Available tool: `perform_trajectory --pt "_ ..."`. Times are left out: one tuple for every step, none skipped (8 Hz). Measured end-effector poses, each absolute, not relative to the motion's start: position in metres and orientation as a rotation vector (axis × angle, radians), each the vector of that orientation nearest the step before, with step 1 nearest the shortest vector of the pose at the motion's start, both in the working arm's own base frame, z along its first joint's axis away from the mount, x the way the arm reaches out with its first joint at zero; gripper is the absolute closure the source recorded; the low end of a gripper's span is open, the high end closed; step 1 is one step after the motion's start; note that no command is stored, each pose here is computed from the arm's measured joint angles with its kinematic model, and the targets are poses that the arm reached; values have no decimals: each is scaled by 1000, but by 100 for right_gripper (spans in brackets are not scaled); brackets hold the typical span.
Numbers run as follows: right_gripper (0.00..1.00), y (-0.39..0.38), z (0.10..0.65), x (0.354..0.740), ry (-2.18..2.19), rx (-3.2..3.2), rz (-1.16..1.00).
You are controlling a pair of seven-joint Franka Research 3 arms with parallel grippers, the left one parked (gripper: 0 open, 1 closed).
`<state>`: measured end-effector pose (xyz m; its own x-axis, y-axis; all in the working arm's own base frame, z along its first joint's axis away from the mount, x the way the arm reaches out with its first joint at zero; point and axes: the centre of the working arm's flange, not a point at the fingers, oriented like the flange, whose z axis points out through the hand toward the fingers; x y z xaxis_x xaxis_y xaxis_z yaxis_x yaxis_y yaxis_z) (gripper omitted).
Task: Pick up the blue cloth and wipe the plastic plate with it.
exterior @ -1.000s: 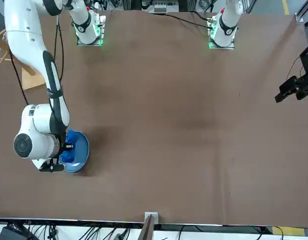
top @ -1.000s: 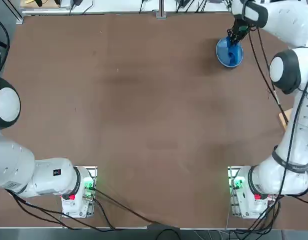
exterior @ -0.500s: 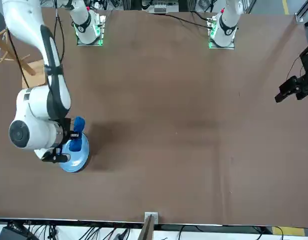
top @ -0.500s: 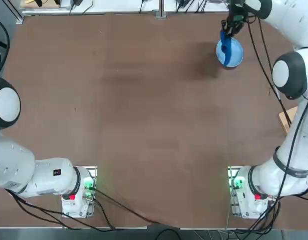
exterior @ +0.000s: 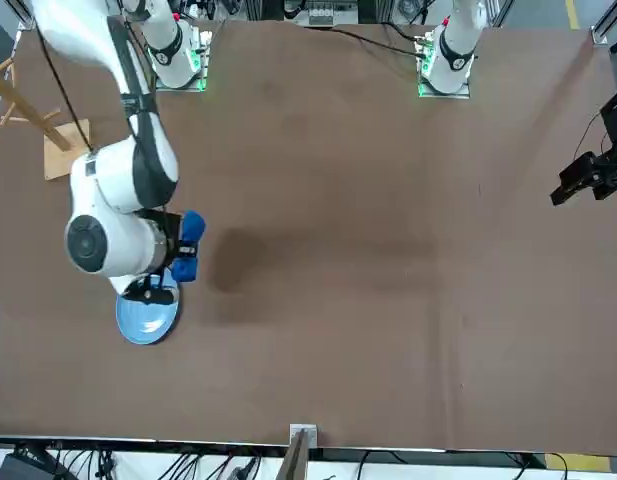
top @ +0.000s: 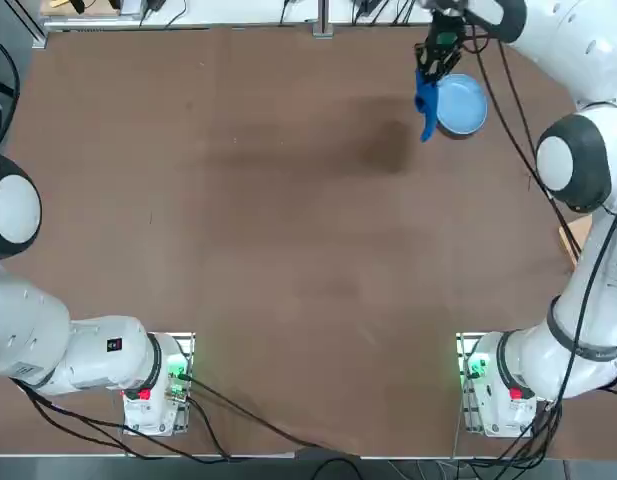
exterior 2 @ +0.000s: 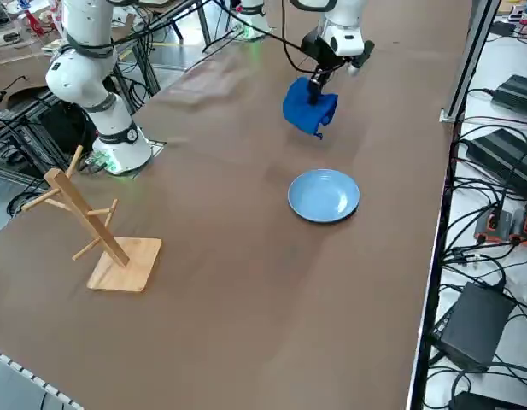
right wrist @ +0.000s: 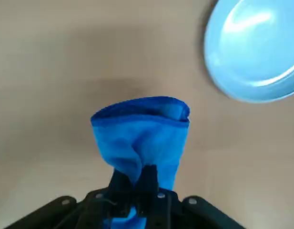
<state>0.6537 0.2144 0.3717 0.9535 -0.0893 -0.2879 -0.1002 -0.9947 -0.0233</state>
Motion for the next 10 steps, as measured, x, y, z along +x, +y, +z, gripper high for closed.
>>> perform_trajectory --pt "94 232 370 644 153 -3063 470" --pt "94 246 370 635 157 -3057 488" --pt "94 256 368 626 168 -3048 500" --pt "94 264 361 616 176 -3045 492" --pt "94 270 352 604 184 -3049 459" --pt "94 272 341 589 184 -3051 422" --pt "94 273 331 572 177 -3055 402" --pt "94 274 320 555 169 -3059 385" --pt "94 272 309 541 162 -3065 359" --pt "94 270 297 527 158 -3072 341"
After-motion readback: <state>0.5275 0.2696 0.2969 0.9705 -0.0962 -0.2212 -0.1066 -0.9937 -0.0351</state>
